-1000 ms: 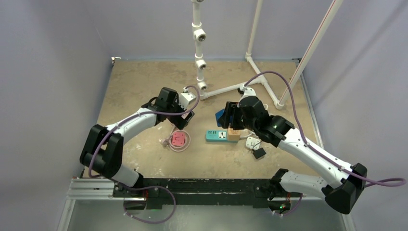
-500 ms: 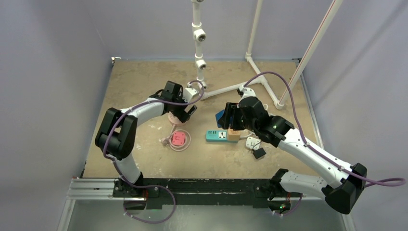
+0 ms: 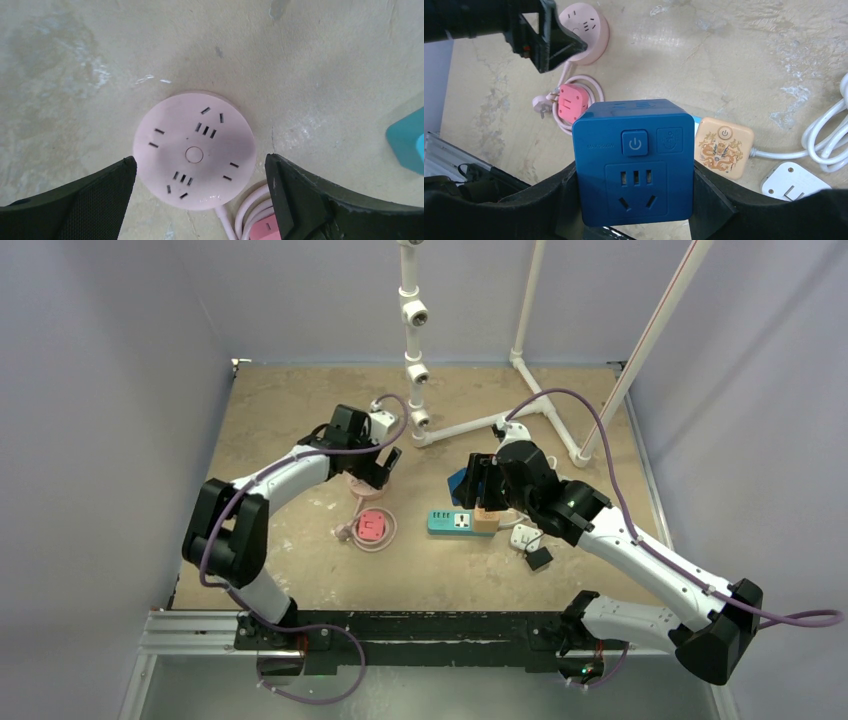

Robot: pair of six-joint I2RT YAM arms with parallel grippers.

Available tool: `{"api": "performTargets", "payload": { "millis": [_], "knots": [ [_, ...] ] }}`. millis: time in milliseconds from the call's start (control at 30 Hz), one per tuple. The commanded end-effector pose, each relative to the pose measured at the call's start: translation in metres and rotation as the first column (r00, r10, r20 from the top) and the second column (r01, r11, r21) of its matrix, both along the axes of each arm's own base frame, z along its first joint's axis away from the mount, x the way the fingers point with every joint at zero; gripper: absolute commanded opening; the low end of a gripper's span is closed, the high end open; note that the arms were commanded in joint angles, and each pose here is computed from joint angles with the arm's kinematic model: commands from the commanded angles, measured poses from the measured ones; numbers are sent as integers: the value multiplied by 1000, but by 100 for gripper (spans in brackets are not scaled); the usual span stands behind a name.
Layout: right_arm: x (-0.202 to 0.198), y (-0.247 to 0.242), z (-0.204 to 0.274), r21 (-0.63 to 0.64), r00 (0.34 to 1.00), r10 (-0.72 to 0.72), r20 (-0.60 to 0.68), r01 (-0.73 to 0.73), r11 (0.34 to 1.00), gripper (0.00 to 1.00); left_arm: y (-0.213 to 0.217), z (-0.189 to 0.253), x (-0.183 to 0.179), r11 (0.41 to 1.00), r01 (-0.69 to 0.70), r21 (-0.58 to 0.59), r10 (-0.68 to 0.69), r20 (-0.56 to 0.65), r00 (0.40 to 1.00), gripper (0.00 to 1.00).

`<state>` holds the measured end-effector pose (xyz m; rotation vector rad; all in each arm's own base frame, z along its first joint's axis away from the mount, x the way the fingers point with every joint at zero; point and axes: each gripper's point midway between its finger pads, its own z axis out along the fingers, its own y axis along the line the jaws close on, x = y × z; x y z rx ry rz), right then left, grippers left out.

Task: Insert the plug
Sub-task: Move the socket to the center of the board.

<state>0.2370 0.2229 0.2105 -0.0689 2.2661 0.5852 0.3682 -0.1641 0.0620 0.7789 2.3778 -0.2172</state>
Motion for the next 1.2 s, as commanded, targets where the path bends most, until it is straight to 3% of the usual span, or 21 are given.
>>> {"api": "performTargets", "payload": {
  "millis": [0, 200, 433, 733, 900, 1167],
  "knots": [
    [9, 7, 18, 37, 998, 13, 65, -16, 999, 0, 16, 42, 6, 973, -223, -60, 227, 61, 972, 99],
    [12, 6, 21, 23, 997, 5, 73, -6, 1000, 0, 23, 20, -11, 928, -369, -49, 365, -76, 928, 99],
    [7, 3, 20, 20, 998, 9, 64, -10, 1000, 0, 40, -1, -49, 937, -350, 18, 349, -142, 926, 98],
    [12, 4, 24, 20, 997, -4, 79, 2, 1000, 0, 27, -17, -69, 978, -206, -21, 197, -215, 956, 65],
    [13, 3, 26, 26, 996, -8, 86, 6, 1000, 0, 28, -33, -69, 993, -112, 28, 115, -252, 961, 45],
    [11, 6, 28, 37, 996, 5, 87, -8, 999, 0, 32, -46, -70, 992, 104, 73, -80, -272, 959, 37]
  ]
}}
